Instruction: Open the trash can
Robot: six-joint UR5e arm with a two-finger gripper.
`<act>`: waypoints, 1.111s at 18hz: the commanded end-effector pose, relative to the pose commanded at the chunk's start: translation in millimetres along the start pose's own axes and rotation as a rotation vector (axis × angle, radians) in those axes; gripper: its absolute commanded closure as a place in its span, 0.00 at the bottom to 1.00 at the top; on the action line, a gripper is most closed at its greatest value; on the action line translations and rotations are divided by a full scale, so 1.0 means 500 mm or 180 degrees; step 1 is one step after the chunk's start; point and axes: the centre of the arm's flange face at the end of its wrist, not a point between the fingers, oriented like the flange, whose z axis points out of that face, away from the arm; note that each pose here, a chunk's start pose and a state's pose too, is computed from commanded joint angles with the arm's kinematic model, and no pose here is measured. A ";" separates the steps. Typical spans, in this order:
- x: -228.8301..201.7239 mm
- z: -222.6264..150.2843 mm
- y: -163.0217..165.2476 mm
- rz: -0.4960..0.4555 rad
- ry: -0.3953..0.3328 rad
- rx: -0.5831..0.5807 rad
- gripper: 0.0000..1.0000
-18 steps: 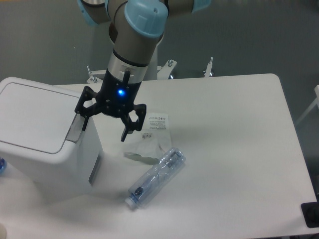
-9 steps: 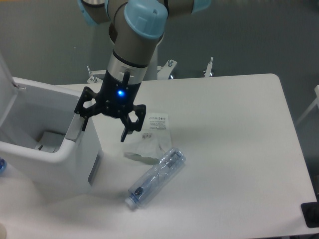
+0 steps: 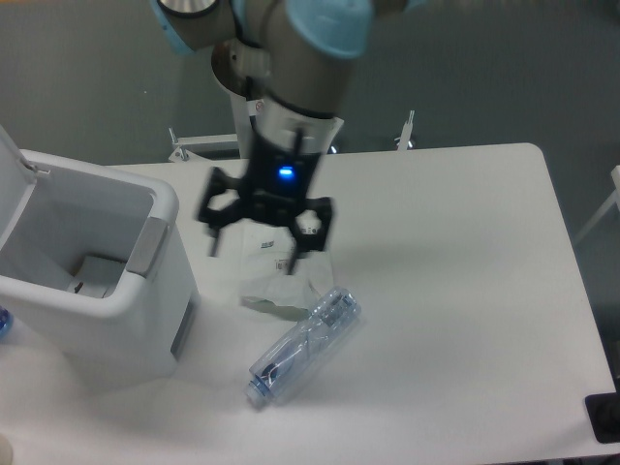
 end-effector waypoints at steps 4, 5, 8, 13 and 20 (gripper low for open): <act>-0.160 -0.028 0.055 0.0034 -0.0155 0.0007 0.00; -0.196 -0.023 0.071 0.0069 -0.0163 -0.0015 0.00; -0.289 -0.019 0.112 0.0237 -0.0206 -0.0047 0.00; -0.395 0.025 0.163 0.0475 -0.0523 -0.0434 0.00; -0.415 0.049 0.183 0.1218 -0.0744 -0.1116 0.00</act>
